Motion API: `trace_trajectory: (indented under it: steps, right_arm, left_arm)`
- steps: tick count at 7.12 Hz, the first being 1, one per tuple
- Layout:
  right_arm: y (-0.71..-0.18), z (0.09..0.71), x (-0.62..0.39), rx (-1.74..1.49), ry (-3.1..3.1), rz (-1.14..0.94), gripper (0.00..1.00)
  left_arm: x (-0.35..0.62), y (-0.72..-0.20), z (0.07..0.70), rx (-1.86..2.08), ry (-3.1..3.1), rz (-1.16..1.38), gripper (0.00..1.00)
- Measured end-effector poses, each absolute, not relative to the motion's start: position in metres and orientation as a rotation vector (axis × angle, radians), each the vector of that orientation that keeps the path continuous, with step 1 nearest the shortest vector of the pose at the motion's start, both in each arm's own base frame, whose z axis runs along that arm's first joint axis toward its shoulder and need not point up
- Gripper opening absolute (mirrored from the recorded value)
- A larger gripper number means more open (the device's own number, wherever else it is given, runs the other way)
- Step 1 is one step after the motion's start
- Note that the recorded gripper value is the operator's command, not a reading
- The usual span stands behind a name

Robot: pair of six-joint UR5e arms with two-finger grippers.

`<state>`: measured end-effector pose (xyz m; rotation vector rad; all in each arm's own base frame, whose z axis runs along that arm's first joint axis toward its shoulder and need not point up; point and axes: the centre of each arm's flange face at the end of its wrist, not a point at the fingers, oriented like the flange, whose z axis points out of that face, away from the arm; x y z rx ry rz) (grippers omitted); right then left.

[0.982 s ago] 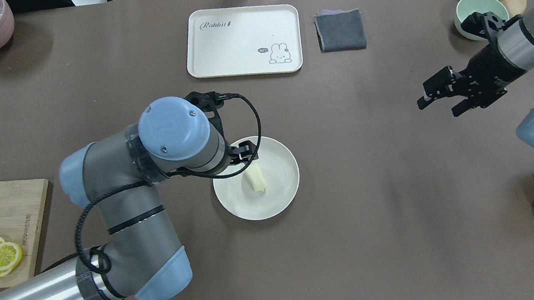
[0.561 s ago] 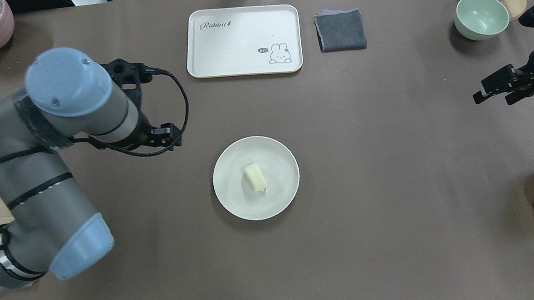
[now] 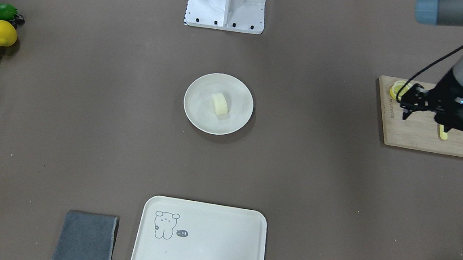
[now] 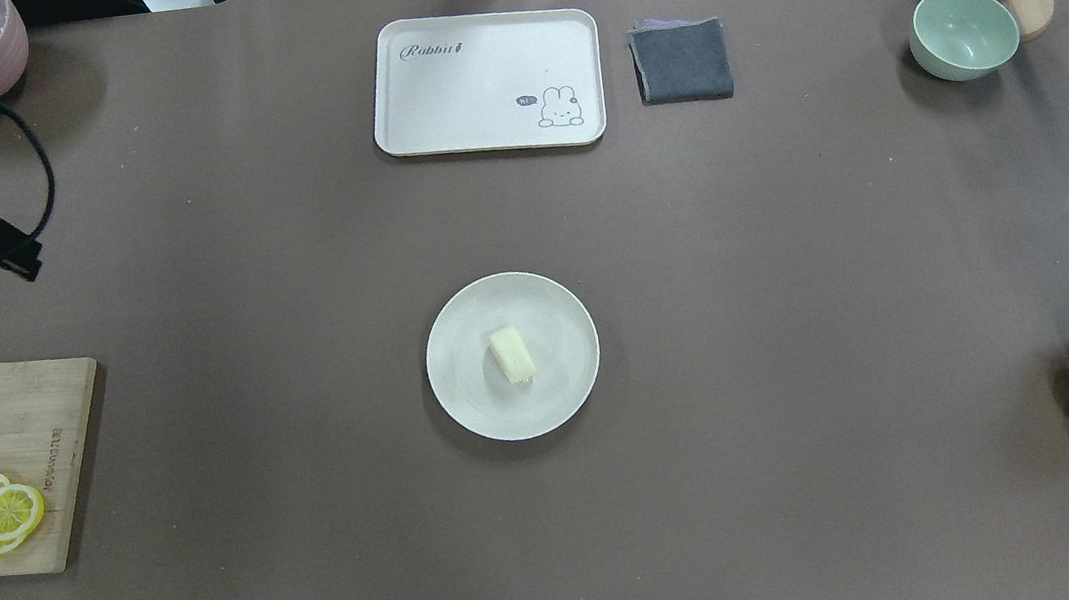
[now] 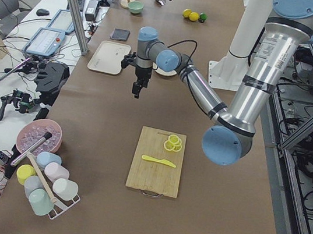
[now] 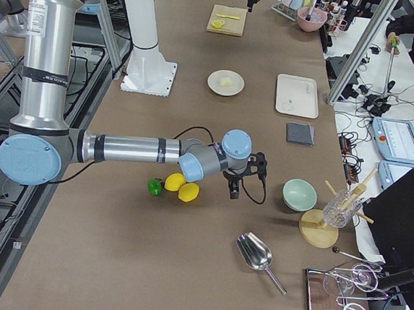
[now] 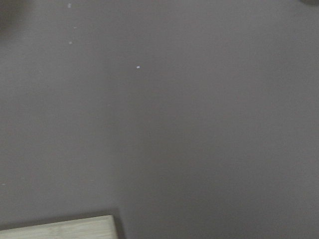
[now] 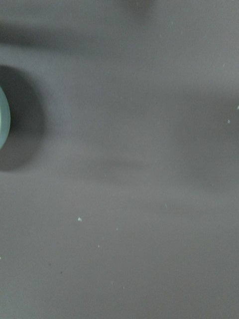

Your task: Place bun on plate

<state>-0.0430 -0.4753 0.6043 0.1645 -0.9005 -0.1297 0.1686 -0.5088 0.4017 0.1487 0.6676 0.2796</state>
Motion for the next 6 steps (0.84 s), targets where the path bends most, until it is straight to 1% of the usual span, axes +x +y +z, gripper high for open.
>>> trace_trajectory:
  steps: [2, 4, 6]
  right_arm:
    - [-0.475, 0.628, 0.012, 0.175, -0.818, -0.175, 1.0]
    - [-0.479, 0.629, 0.032, 0.165, -0.777, -0.187, 1.0]
    - [-0.486, 0.621, 0.032, 0.164, -0.773, -0.193, 1.0]
  left_arm:
    - [0.094, -0.512, 0.484, 0.099, 0.706, 0.303, 0.97]
    - [0.046, -0.498, 0.559, 0.067, 0.741, 0.28, 0.97]
    - [0.019, -0.481, 0.588, 0.051, 0.741, 0.235, 0.98]
